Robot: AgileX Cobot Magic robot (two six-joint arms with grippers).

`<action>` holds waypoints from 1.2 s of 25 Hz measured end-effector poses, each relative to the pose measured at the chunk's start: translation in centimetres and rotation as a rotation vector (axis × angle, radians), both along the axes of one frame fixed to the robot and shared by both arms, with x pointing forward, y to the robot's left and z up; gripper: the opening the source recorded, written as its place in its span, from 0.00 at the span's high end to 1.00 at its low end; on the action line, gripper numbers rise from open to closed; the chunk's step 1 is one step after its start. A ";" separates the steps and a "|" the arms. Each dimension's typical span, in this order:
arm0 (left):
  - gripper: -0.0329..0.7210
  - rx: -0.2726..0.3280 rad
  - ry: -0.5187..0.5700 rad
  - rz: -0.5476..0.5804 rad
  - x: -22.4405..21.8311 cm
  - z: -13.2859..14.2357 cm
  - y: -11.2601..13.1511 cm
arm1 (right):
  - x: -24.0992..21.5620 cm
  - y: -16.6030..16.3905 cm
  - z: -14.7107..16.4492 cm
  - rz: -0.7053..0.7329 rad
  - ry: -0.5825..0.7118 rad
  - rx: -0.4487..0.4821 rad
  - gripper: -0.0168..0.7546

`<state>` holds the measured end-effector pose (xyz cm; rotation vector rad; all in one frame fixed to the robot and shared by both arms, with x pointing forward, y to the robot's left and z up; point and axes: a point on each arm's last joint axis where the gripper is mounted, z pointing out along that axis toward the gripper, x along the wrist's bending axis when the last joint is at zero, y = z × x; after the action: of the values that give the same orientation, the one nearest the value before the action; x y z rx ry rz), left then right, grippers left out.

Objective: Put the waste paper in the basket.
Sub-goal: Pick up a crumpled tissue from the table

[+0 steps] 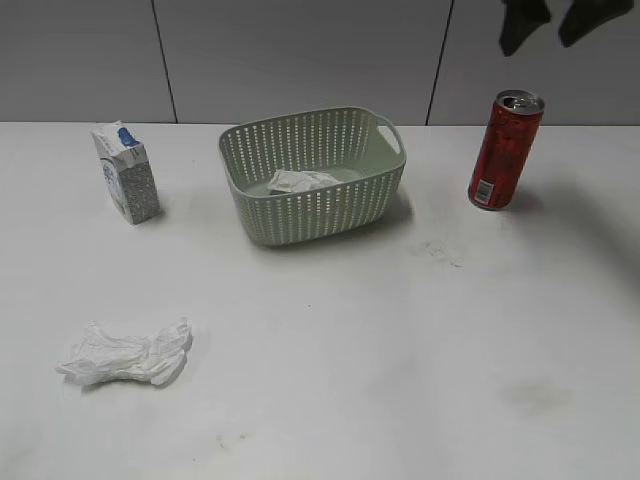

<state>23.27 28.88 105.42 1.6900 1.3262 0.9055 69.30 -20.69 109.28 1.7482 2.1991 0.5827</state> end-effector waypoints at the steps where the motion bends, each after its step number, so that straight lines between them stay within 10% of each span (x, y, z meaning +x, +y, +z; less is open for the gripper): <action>1: 0.22 0.000 0.000 0.000 0.0 0.0 0.0 | -0.4 -1.2 0.3 -0.024 0.003 0.000 0.24; 9: 0.22 0.000 0.000 0.000 0.0 0.0 0.0 | -5.9 -9.1 2.0 -0.177 0.061 -0.027 0.24; 30: 0.23 0.000 0.000 0.000 0.0 0.0 0.0 | -28.2 -8.6 -2.6 -0.174 -0.082 0.027 0.25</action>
<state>23.27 28.88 105.42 1.6900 1.3262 0.9055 41.07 -29.33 106.71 1.8708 1.9688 0.6325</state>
